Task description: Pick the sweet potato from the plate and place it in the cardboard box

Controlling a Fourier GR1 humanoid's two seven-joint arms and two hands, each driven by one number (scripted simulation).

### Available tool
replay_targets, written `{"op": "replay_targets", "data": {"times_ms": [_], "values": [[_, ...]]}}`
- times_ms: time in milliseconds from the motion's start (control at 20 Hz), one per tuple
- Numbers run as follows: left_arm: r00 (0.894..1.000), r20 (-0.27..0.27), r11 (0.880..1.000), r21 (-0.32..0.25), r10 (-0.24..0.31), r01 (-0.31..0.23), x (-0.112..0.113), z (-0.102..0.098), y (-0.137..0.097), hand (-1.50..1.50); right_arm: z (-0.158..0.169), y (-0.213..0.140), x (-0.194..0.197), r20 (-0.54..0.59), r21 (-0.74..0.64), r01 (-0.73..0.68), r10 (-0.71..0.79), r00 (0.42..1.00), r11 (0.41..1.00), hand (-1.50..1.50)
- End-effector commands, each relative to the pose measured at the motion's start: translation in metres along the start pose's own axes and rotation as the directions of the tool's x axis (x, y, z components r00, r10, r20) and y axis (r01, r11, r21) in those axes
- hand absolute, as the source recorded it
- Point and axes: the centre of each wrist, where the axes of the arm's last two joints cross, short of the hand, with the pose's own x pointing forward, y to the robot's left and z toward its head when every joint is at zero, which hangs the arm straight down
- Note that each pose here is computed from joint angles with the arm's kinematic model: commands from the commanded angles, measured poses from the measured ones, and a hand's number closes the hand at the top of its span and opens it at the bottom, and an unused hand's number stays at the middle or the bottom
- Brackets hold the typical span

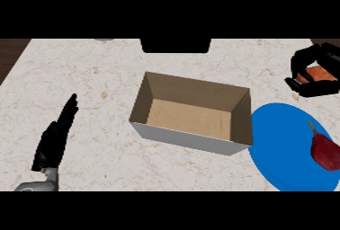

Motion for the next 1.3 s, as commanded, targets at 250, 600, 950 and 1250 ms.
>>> {"op": "replay_targets", "data": {"times_ms": [250,600,950,1250], "values": [[1.000,-0.007,1.000,0.010,0.002,-0.002,-0.008,0.003,0.001,0.00,-0.057,-0.032,0.045,0.270,0.045,0.240,-0.243,0.932,0.970,1.50],[1.000,-0.005,1.000,0.029,0.004,-0.004,-0.006,0.009,0.004,0.00,-0.091,-0.030,0.110,0.249,0.059,0.225,-0.232,0.940,0.973,1.50],[1.000,-0.023,1.000,0.019,0.006,-0.006,-0.002,0.008,0.001,0.00,-0.136,-0.006,0.166,0.214,0.101,0.207,-0.225,0.951,0.973,1.50],[1.000,-0.005,1.000,0.005,-0.017,0.017,0.001,0.018,0.007,0.00,-0.161,0.059,0.200,0.161,0.181,0.191,-0.220,0.962,0.965,1.50]]}}
